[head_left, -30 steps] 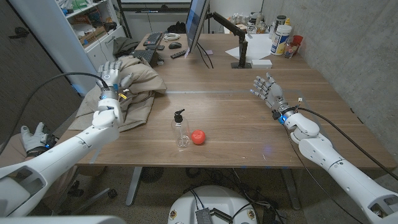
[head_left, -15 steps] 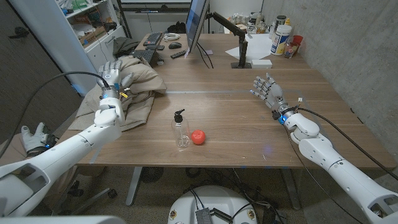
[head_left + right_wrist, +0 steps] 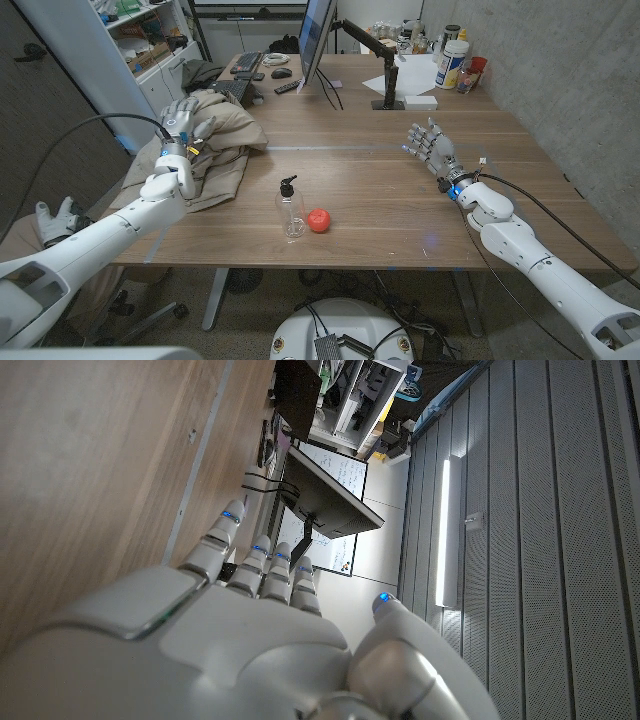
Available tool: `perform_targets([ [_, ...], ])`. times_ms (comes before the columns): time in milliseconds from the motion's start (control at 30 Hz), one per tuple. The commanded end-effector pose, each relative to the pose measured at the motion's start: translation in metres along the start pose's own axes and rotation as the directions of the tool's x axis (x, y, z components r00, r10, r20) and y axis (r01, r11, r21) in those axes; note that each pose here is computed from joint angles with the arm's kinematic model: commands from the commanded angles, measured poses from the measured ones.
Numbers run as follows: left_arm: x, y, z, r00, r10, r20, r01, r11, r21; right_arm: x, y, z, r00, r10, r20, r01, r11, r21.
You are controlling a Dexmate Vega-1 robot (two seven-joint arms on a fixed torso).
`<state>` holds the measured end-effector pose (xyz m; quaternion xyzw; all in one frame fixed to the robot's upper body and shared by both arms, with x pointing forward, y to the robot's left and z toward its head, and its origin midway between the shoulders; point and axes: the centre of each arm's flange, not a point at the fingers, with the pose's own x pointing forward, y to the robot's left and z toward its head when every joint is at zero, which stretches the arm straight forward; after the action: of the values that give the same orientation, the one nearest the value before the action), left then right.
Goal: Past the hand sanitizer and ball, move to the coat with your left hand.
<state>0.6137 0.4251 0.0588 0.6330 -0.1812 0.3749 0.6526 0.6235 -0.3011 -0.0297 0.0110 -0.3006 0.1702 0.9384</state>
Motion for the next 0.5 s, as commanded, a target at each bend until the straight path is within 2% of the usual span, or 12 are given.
perform_targets([
  [33, 0.0104, 0.0044, 0.0005, 0.999, 0.01, 0.049, -0.009, 1.0, -0.013, 0.0018, -0.0003, -0.001, 1.0, -0.006, -0.008, 0.006, 1.0, -0.002],
  [500, 0.0163, -0.0018, 0.0048, 0.998, 0.0, 0.06, 0.0, 1.0, 0.014, 0.0025, -0.0001, -0.0023, 1.0, -0.007, -0.015, 0.006, 1.0, -0.004],
])
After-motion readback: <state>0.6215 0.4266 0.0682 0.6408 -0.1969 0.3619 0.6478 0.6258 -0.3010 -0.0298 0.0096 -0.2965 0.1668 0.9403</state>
